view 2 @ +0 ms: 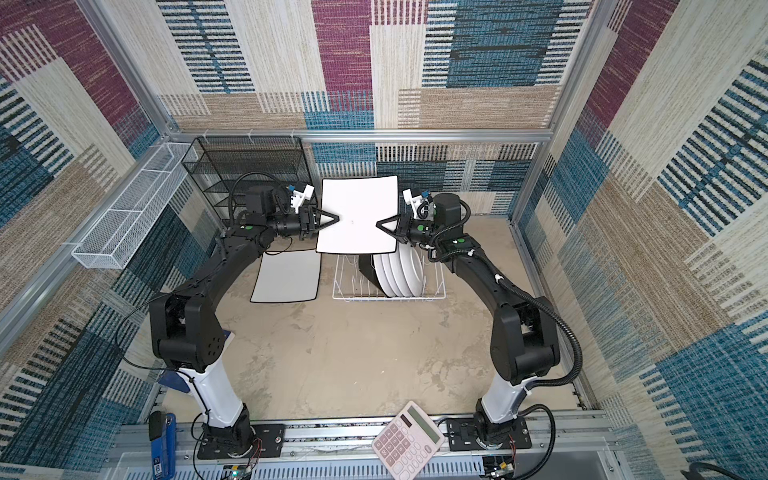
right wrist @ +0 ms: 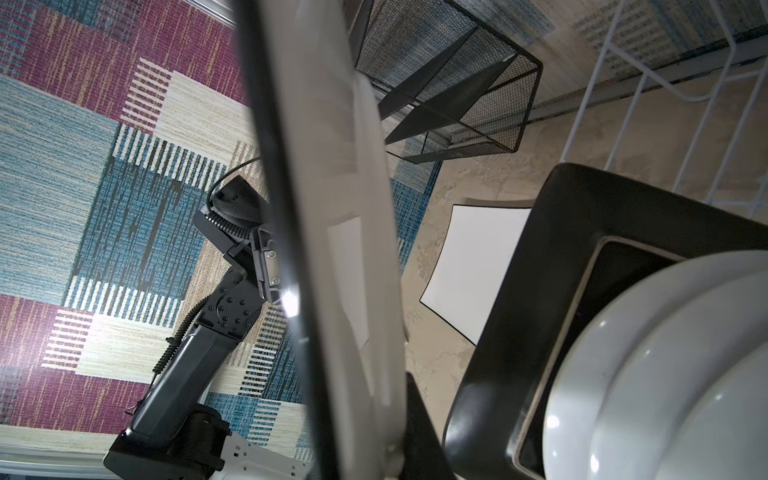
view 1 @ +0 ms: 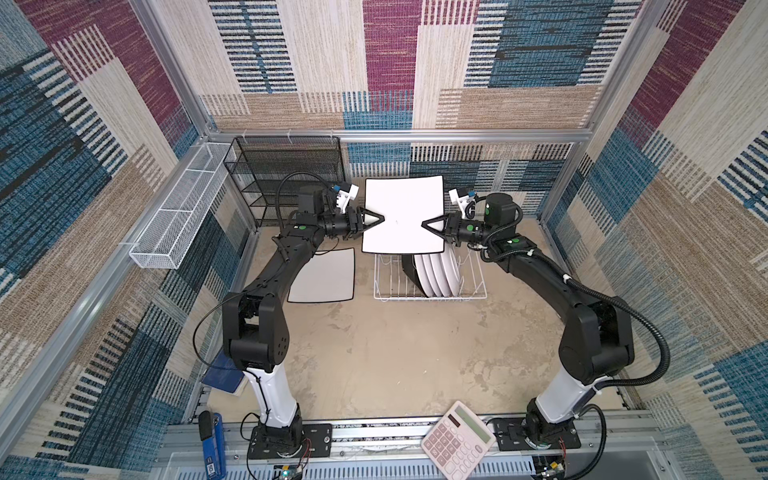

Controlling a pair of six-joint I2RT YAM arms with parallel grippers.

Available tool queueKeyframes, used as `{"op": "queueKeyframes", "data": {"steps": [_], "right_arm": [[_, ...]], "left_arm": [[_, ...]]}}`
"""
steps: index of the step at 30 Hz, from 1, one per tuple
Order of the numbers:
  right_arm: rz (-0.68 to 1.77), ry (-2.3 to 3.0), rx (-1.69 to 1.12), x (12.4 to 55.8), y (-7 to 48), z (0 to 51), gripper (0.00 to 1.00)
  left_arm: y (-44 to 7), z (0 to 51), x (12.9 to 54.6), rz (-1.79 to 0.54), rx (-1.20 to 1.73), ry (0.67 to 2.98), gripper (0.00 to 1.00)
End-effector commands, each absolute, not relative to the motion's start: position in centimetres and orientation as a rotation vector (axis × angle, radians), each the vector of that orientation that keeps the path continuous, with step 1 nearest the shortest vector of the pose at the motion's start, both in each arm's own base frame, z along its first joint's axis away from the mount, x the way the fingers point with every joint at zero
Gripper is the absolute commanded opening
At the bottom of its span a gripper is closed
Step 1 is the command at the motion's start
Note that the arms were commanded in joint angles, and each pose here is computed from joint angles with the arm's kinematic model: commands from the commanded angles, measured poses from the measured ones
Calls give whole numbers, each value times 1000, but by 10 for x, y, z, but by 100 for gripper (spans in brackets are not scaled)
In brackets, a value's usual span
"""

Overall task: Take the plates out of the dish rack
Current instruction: 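Move the left gripper to the plate's edge nearest it and close on it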

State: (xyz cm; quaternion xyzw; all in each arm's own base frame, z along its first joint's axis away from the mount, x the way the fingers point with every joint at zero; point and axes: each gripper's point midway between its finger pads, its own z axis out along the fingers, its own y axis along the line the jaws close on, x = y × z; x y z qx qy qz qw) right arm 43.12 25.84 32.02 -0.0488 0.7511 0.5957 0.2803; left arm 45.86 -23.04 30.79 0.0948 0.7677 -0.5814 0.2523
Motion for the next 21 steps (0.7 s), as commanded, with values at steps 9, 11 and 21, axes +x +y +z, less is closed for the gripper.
{"op": "queueKeyframes", "data": {"steps": [9,11,21], "right_arm": [[1649,1881,-319,423,267,339,0],[1652,1881,-318,421,267,336,0],[1665,1875,-346,410,266,335,13]], "left_arm": [[-236,318,440,-1669,348,2065,26],[-236,321,436,-1677,369,2060,21],[-233,320,426,-1650,371,2082,0]]}}
